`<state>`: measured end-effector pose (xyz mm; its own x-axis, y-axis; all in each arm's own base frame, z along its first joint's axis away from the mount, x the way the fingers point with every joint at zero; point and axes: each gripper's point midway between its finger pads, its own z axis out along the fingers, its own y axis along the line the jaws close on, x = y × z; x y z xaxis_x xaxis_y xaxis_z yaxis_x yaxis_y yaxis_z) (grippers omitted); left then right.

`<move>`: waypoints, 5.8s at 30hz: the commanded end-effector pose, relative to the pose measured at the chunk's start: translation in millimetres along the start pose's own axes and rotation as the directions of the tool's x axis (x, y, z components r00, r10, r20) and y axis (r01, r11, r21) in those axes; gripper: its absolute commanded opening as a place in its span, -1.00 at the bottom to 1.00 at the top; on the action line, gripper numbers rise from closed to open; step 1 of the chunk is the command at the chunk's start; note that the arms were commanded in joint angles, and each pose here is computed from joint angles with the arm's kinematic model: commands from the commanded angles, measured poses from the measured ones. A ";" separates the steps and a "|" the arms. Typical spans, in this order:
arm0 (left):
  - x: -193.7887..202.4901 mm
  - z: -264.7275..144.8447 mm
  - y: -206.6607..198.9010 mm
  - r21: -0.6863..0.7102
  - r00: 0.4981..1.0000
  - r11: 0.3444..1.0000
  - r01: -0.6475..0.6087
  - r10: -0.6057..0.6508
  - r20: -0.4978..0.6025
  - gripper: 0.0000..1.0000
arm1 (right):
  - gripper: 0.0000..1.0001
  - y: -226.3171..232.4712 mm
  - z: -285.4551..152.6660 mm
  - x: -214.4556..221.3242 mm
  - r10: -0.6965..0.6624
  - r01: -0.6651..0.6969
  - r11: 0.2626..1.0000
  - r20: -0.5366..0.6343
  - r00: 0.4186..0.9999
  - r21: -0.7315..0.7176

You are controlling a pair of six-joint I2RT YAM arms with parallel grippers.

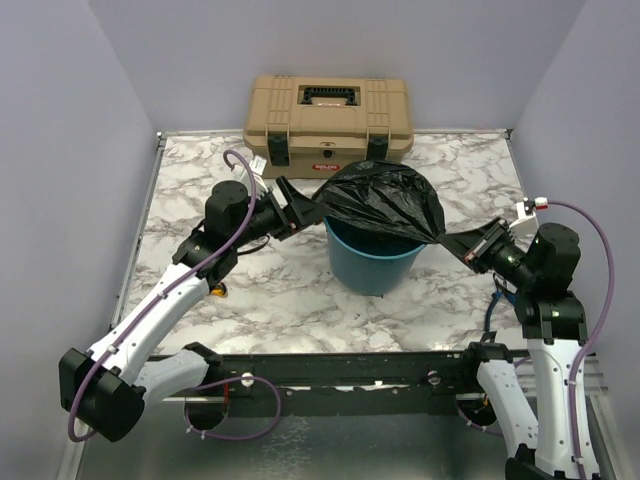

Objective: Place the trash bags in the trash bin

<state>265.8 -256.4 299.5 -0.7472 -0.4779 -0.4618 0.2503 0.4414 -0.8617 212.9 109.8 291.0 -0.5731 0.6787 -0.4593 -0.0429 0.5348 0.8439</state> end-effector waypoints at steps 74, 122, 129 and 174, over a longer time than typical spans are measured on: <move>12.3 -19.2 -17.6 0.017 0.999 1.000 -0.013 0.012 0.047 -0.47 | -0.99 12.7 -30.8 33.0 -0.067 0.062 0.996 -0.086 0.994 -0.058; 76.5 -62.0 -49.7 0.233 0.952 0.972 -0.040 0.108 -0.287 -1.00 | 0.30 3.6 -23.0 24.9 0.182 -0.178 0.981 0.040 0.983 -0.083; 82.1 -63.6 -46.4 0.233 0.943 0.972 -0.040 0.114 -0.311 -1.00 | 0.03 6.6 -7.8 4.5 0.204 -0.193 0.974 0.086 0.975 -0.123; 102.4 -75.4 7.9 0.097 0.932 0.985 -0.142 0.166 -0.322 -0.46 | -0.99 -54.9 -20.4 64.8 0.040 -0.026 0.993 -0.129 0.991 0.113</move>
<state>135.7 -243.6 248.1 -0.8895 -0.0699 -0.4516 0.3773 0.4452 -0.8121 161.6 108.9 236.4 -0.6342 0.6597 -0.4033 0.0778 0.5734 0.8156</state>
